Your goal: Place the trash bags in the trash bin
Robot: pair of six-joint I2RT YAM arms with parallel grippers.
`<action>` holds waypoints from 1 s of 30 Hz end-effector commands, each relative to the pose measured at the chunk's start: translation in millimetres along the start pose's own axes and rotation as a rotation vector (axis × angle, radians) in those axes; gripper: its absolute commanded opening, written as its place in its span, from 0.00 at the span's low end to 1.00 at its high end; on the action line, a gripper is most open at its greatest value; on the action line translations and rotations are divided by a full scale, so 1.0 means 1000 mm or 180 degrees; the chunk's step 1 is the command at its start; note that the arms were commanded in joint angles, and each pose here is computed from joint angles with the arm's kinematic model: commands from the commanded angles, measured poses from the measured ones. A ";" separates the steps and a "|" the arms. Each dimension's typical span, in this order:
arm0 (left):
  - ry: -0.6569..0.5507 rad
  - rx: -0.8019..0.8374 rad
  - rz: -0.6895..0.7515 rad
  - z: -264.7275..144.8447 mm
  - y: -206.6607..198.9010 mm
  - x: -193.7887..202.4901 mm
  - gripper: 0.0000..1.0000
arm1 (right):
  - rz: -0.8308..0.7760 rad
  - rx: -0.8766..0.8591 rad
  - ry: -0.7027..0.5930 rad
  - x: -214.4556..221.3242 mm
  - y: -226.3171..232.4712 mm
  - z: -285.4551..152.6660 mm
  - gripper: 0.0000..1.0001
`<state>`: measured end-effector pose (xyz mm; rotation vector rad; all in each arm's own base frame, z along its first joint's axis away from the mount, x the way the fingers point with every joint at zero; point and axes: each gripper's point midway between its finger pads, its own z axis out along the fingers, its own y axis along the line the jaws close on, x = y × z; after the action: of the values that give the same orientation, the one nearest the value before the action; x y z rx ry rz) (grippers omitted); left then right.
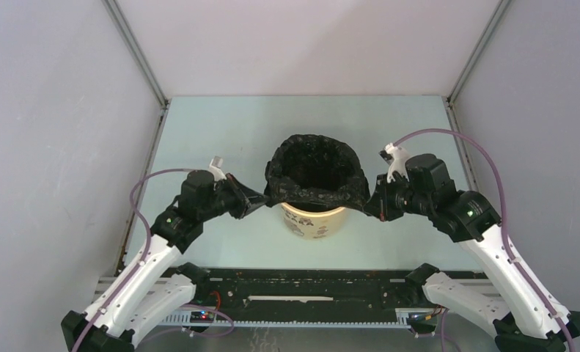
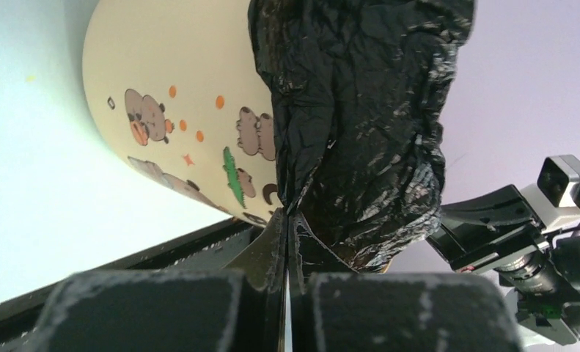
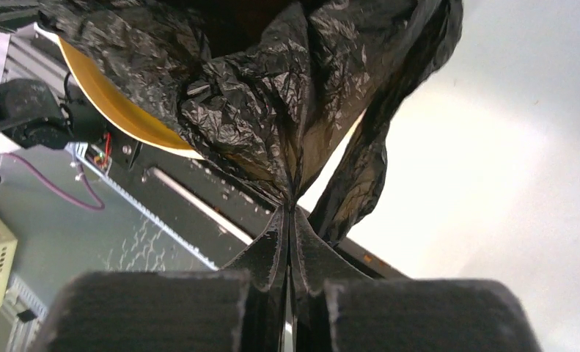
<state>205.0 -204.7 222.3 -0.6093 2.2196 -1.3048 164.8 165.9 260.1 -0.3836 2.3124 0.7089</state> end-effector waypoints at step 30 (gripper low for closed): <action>0.0530 -0.0699 0.0077 0.065 0.085 0.042 0.00 | 0.0620 0.0618 0.0552 0.058 -0.054 0.051 0.07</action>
<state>182.2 -221.0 94.3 -0.6530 2.5691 -1.1059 156.8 159.8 189.3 -0.2665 2.5439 0.6370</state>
